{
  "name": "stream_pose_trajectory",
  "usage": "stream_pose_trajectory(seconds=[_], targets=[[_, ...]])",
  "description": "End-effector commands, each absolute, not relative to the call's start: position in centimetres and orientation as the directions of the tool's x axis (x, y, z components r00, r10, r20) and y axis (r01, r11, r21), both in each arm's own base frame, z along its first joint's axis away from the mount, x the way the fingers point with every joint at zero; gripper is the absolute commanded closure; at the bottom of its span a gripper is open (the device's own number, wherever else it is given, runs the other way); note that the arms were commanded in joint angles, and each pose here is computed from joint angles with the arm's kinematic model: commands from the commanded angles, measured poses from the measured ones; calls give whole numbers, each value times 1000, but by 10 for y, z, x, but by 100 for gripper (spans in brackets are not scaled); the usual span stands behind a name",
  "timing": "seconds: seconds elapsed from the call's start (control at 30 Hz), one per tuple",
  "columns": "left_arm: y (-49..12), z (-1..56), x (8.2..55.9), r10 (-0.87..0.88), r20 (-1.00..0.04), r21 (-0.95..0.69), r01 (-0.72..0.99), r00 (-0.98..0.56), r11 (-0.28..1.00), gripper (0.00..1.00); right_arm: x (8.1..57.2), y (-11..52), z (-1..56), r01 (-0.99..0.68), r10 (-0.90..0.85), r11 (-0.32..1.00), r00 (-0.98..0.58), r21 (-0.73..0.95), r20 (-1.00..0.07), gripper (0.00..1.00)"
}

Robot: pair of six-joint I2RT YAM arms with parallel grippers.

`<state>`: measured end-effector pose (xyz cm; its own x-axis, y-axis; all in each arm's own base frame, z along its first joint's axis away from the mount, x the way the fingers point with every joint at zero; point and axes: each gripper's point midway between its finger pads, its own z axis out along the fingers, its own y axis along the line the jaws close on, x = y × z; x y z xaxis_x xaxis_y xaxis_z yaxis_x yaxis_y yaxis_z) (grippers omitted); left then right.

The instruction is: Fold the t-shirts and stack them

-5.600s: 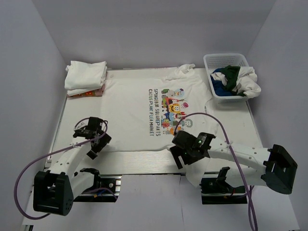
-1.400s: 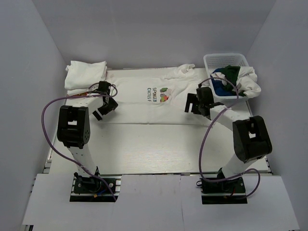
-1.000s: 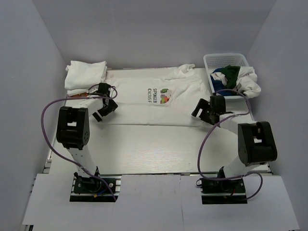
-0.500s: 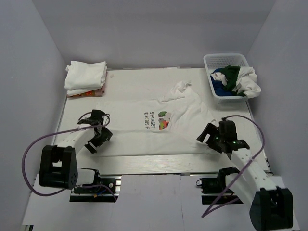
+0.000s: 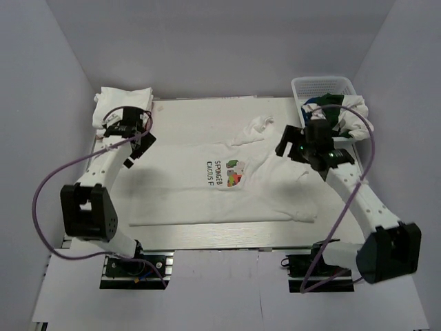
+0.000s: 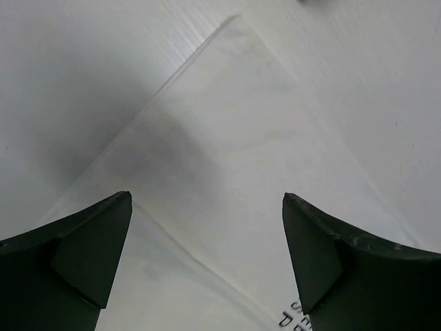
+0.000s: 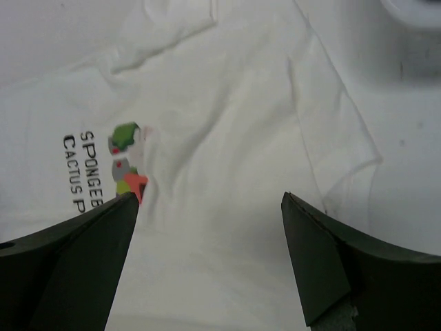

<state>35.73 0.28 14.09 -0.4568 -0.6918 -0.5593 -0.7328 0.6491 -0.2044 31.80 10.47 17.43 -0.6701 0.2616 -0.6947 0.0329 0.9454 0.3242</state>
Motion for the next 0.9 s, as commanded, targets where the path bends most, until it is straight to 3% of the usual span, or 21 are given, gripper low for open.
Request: stream_pose_trajectory(seconds=[0.0, 0.17, 0.23, 0.33, 0.57, 0.87], targets=[[27, 138, 377, -666, -592, -101, -778, -454, 621, 0, 374, 126, 215, -76, 156, 968, -569, 240, -807, 10], [43, 122, 420, -650, -612, -1, -821, -451, 571, 0, 453, 155, 200, -199, -22, 974, -556, 107, -831, 10], [46, 128, 439, -637, -628, 7, -821, -448, 571, 0, 478, 170, 222, -284, -92, 956, -511, 67, -855, 10], [54, 114, 456, -622, -625, 66, -827, -471, 559, 2, 542, 194, 182, -387, -232, 922, -531, -10, -815, 10], [59, 74, 477, -646, -569, 91, -820, -509, 565, 7, 594, 192, 126, -560, -548, 782, -408, -274, -730, 10], [58, 36, 480, -683, -517, 81, -824, -516, 561, 13, 618, 188, 70, -431, -348, 896, -530, -107, -773, 10]])
